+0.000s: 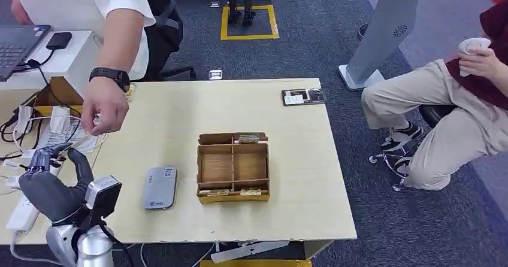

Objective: Pass the card to the sensor for recognition and then transmit it.

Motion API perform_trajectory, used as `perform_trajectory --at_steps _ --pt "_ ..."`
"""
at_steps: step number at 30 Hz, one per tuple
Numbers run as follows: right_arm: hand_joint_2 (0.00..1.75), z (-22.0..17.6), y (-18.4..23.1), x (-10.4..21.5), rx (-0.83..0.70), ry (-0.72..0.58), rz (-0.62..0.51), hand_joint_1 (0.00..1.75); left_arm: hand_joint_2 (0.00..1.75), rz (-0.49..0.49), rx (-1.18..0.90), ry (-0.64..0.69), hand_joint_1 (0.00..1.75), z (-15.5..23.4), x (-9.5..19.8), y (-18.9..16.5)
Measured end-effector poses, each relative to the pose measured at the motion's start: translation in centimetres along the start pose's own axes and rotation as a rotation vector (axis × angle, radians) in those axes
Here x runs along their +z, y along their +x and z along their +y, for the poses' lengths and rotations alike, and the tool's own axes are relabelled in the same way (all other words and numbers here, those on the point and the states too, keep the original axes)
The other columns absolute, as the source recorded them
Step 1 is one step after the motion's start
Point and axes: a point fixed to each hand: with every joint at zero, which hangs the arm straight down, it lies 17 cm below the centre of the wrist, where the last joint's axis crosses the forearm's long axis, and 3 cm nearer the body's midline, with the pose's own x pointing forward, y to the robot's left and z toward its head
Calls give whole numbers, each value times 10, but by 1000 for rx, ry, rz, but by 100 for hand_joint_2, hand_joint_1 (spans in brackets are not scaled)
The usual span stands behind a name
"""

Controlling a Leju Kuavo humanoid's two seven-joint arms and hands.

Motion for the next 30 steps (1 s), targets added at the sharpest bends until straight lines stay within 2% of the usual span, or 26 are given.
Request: perform_trajectory --at_steps 30 --pt "175 0 -3 0 -9 0 17 0 175 -4 -52 -13 175 2 1 -7"
